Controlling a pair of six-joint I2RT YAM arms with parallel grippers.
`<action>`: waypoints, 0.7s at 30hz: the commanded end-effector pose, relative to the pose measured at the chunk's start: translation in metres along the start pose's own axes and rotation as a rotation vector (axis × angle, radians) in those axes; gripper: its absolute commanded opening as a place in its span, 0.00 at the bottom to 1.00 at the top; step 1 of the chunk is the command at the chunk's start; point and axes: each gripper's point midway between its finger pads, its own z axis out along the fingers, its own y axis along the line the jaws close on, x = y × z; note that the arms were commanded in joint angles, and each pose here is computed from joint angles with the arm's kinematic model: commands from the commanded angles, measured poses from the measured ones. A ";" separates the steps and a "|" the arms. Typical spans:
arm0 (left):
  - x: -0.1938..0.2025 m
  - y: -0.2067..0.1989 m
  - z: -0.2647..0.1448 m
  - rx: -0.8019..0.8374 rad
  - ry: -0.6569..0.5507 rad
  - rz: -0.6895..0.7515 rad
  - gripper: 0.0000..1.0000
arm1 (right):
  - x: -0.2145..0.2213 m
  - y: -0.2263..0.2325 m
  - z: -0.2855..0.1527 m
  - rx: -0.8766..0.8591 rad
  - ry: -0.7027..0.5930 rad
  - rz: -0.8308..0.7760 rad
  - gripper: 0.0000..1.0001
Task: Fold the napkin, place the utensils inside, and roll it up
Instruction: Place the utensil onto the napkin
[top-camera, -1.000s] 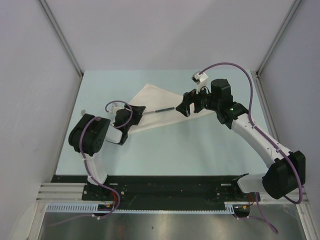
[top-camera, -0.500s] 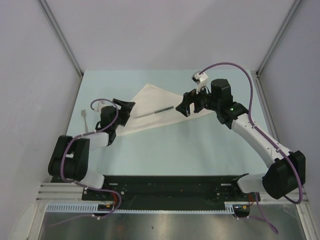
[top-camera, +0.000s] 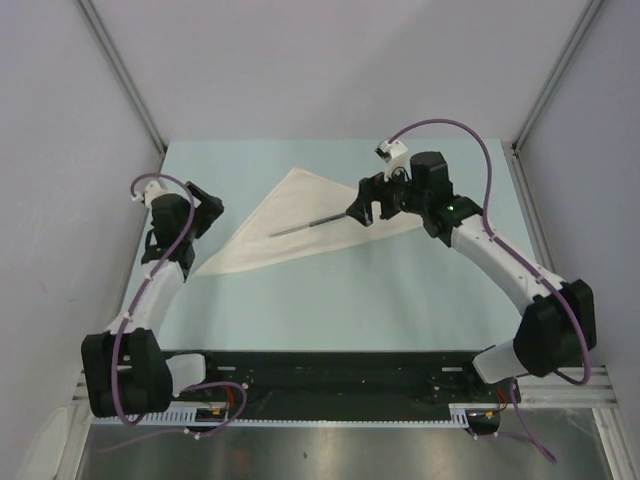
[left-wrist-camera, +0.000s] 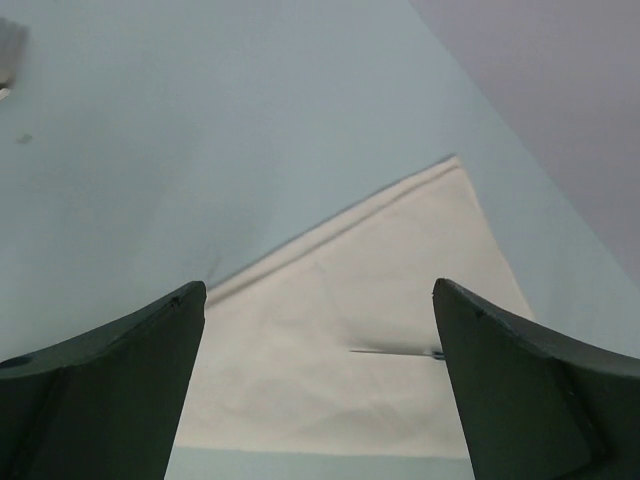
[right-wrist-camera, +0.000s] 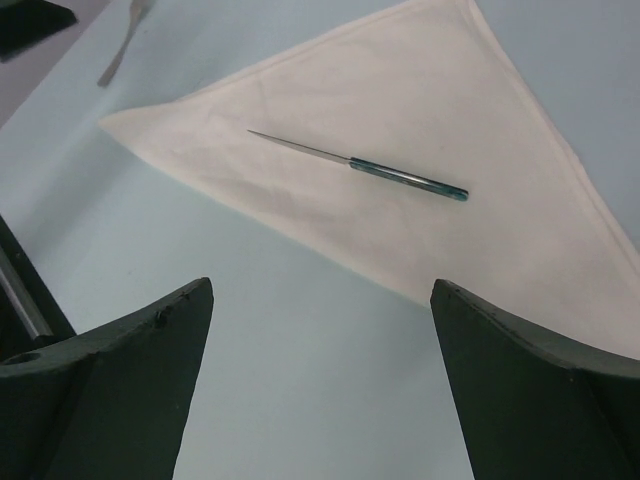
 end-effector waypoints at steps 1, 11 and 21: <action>-0.013 0.050 0.019 -0.133 0.135 0.144 1.00 | -0.003 -0.009 0.044 0.050 0.038 0.027 0.95; -0.021 0.080 0.029 -0.186 0.205 0.178 1.00 | 0.033 -0.010 0.152 -0.061 0.056 0.190 0.93; -0.028 0.070 0.025 -0.138 0.213 0.234 1.00 | 0.043 -0.024 0.200 -0.107 0.026 0.198 0.93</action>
